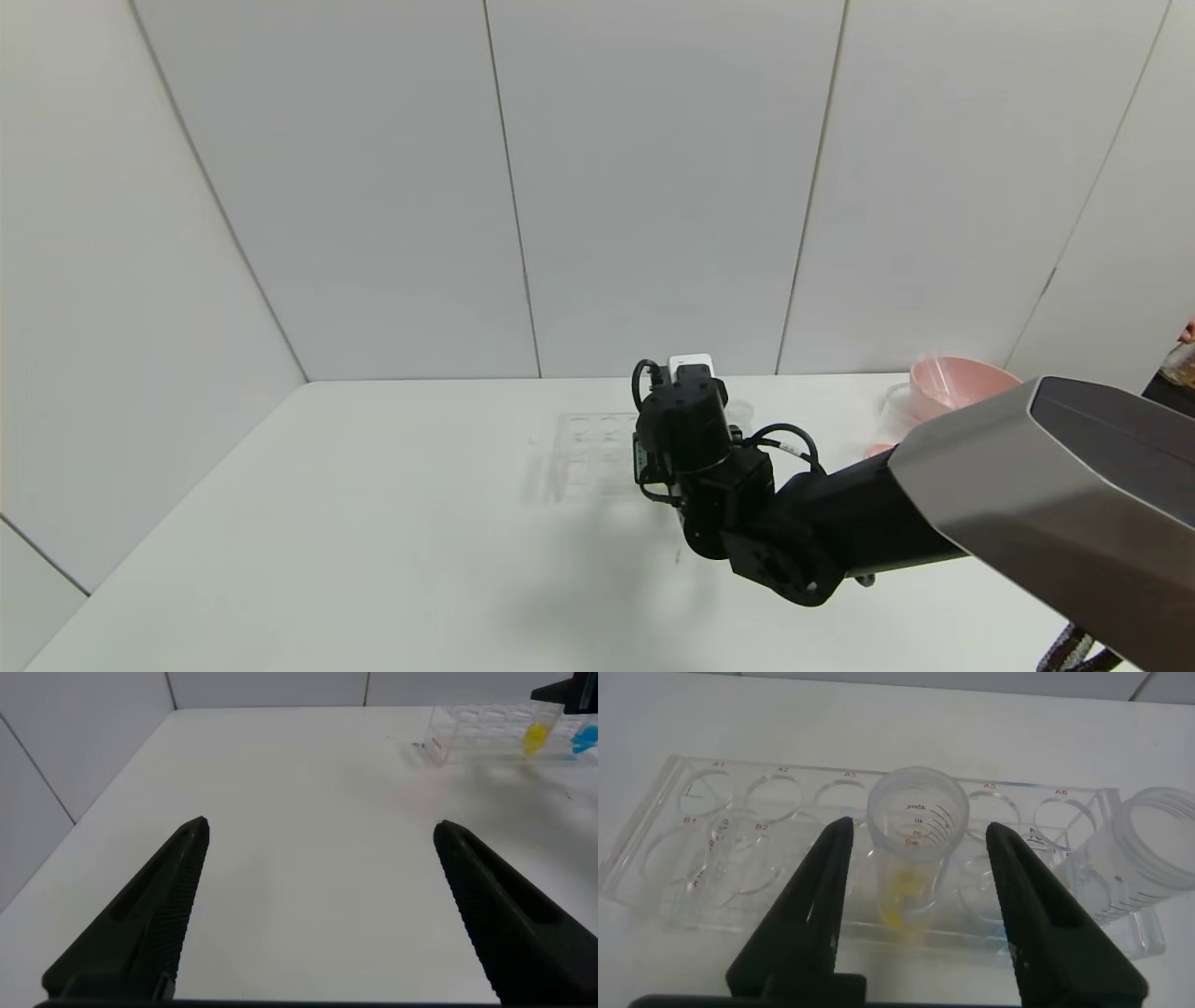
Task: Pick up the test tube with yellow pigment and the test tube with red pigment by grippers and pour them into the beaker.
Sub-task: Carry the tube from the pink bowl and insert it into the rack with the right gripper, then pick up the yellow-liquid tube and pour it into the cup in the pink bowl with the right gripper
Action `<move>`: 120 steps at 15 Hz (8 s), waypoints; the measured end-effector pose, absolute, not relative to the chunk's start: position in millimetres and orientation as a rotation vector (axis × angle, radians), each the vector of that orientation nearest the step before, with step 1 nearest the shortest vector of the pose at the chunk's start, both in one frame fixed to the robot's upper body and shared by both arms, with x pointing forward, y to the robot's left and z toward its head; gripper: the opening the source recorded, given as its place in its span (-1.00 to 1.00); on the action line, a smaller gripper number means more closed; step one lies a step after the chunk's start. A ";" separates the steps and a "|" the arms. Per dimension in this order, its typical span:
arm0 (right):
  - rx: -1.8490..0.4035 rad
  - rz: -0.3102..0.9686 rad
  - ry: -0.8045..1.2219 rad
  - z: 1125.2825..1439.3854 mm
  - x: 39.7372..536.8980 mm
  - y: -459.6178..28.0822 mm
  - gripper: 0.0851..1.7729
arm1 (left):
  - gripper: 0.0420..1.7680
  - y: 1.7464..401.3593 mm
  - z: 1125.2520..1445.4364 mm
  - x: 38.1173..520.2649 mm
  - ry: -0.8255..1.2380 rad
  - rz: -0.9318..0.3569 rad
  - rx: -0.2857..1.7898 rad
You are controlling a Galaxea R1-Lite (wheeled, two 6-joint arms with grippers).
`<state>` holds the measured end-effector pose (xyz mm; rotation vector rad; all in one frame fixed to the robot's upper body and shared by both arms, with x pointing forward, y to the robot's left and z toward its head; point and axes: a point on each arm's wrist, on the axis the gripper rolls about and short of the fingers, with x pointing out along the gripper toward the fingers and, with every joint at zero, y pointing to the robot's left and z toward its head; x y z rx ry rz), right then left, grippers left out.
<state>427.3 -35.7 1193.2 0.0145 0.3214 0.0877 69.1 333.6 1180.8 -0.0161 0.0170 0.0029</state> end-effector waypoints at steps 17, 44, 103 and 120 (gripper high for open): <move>0.015 0.096 0.311 1202.0 424.1 -36.6 -0.53 | 0.94 333.6 1180.8 69.1 0.017 0.003 -0.017; -0.159 0.423 0.496 1302.3 325.9 -212.5 -0.53 | 0.94 333.6 1180.8 69.1 0.017 0.003 -0.017; -1.155 0.289 1.058 1328.0 479.3 -313.1 -0.53 | 0.94 333.6 1180.8 69.1 0.017 0.002 -0.017; -1.206 0.280 1.100 1309.9 493.5 -301.2 -0.53 | 0.94 333.6 1180.8 69.1 0.017 0.003 -0.017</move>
